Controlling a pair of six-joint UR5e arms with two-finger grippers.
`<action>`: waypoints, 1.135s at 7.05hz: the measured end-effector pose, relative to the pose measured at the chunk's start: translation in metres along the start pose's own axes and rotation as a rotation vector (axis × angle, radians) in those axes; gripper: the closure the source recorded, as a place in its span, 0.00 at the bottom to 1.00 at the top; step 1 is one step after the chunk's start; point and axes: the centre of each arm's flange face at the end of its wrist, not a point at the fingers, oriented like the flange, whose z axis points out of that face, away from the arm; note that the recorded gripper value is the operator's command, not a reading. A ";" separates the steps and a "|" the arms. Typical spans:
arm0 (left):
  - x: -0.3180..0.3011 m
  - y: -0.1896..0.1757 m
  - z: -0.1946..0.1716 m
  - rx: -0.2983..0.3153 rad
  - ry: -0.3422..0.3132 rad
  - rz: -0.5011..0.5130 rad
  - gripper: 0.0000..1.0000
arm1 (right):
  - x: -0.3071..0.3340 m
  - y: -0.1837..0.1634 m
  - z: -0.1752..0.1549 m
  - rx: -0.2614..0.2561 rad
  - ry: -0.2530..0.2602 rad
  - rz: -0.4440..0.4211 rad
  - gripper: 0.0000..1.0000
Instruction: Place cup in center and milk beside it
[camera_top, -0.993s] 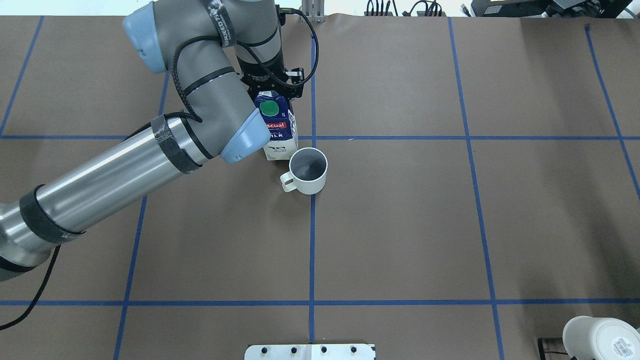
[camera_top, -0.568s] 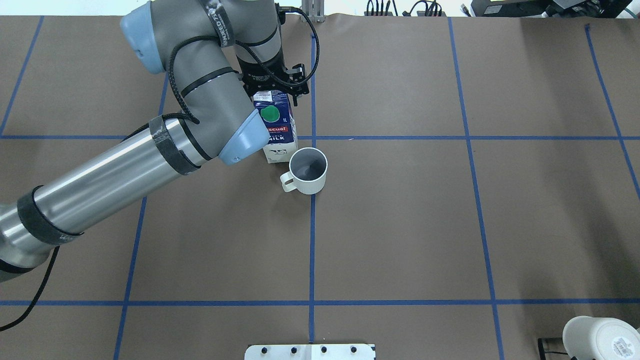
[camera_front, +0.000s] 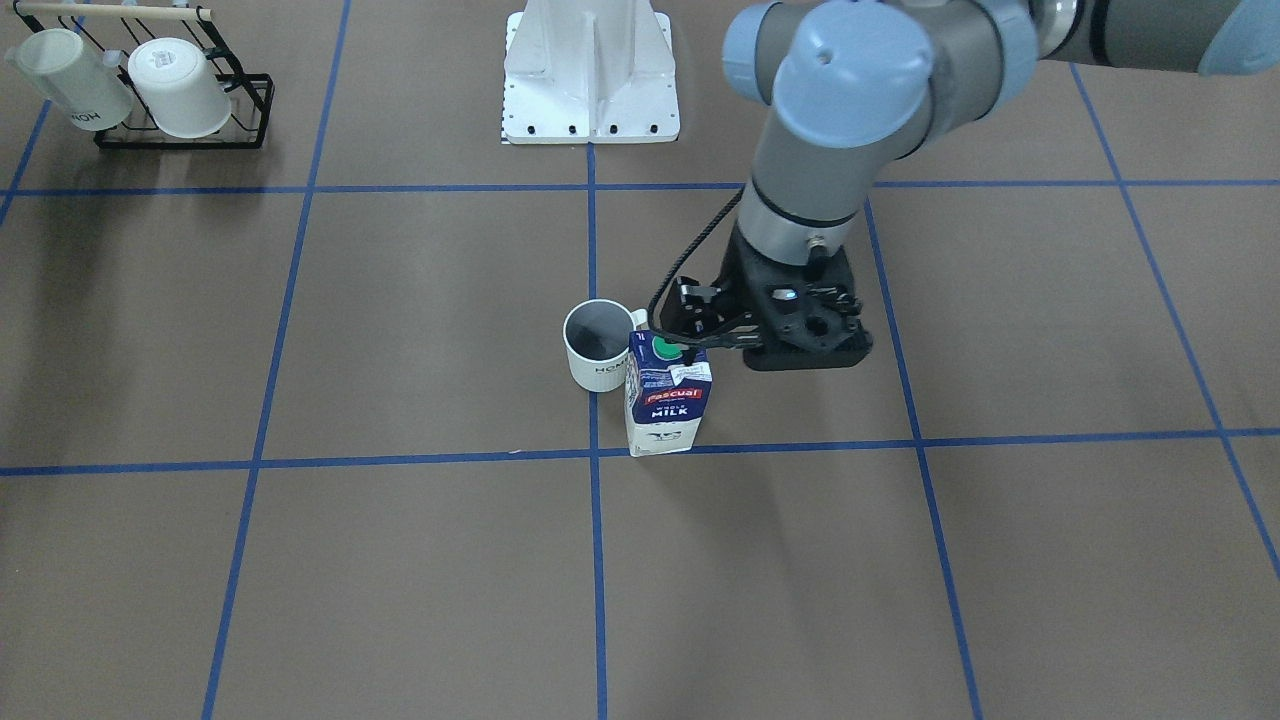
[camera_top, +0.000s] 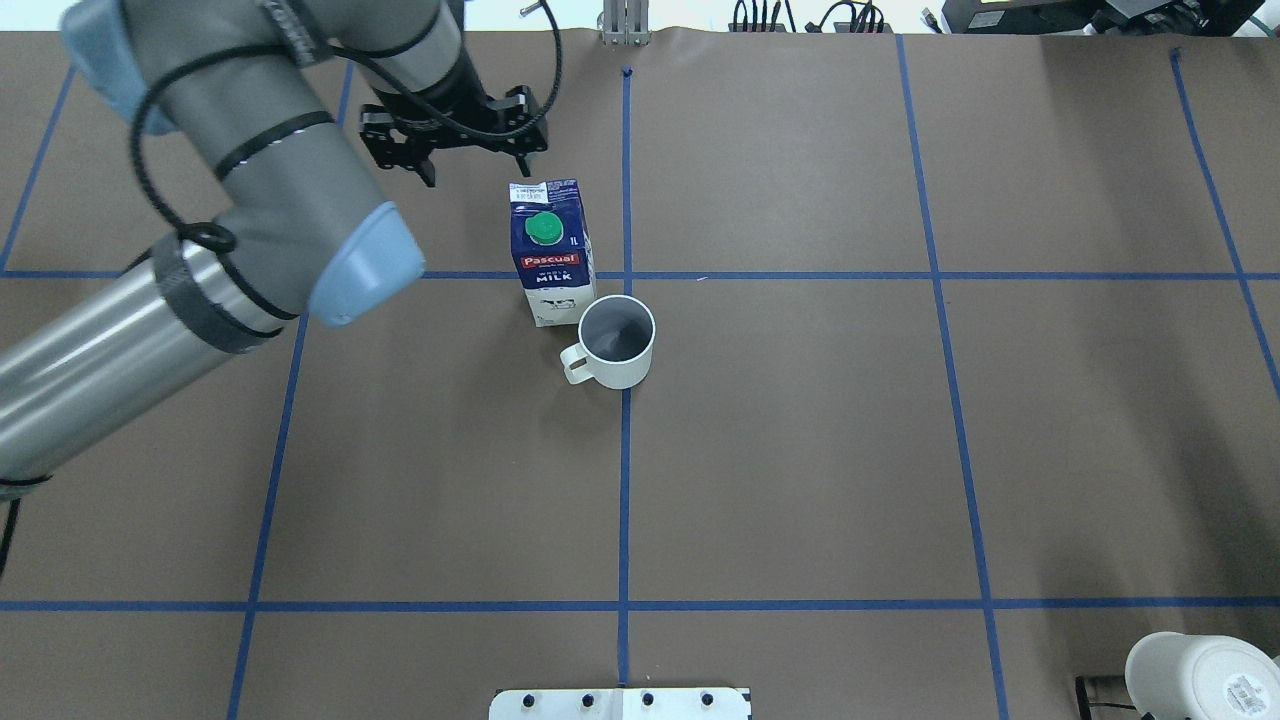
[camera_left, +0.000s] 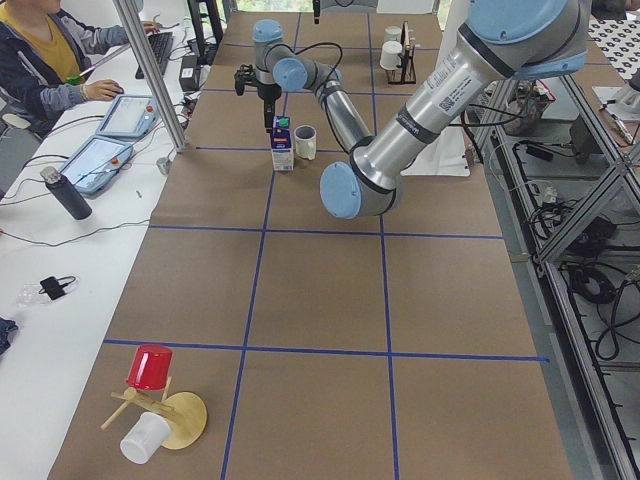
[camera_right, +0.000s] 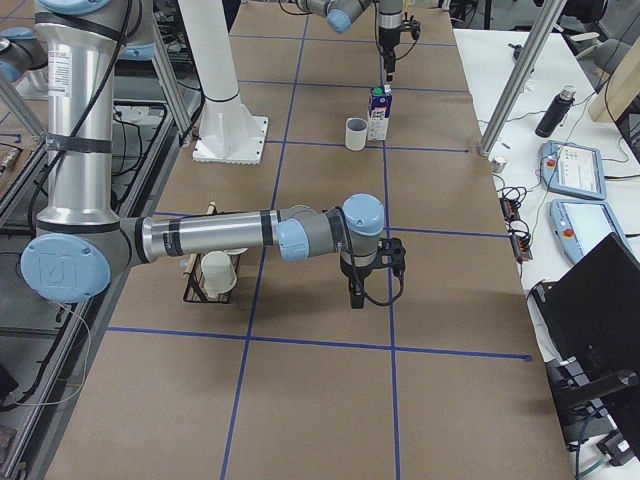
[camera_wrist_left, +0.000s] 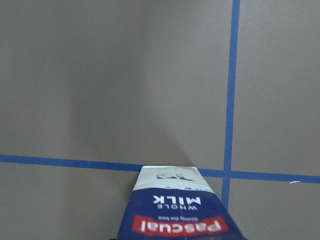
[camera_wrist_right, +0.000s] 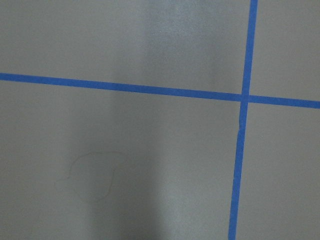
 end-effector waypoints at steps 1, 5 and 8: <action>-0.060 -0.002 -0.021 0.034 -0.008 0.032 0.02 | -0.001 -0.003 0.000 0.002 0.002 0.000 0.00; -0.340 -0.019 -0.056 -0.023 -0.095 0.283 0.02 | -0.005 -0.010 -0.003 0.011 0.003 0.000 0.00; -0.523 0.021 -0.066 -0.098 -0.070 0.155 0.02 | -0.005 -0.010 -0.006 0.017 0.005 -0.002 0.00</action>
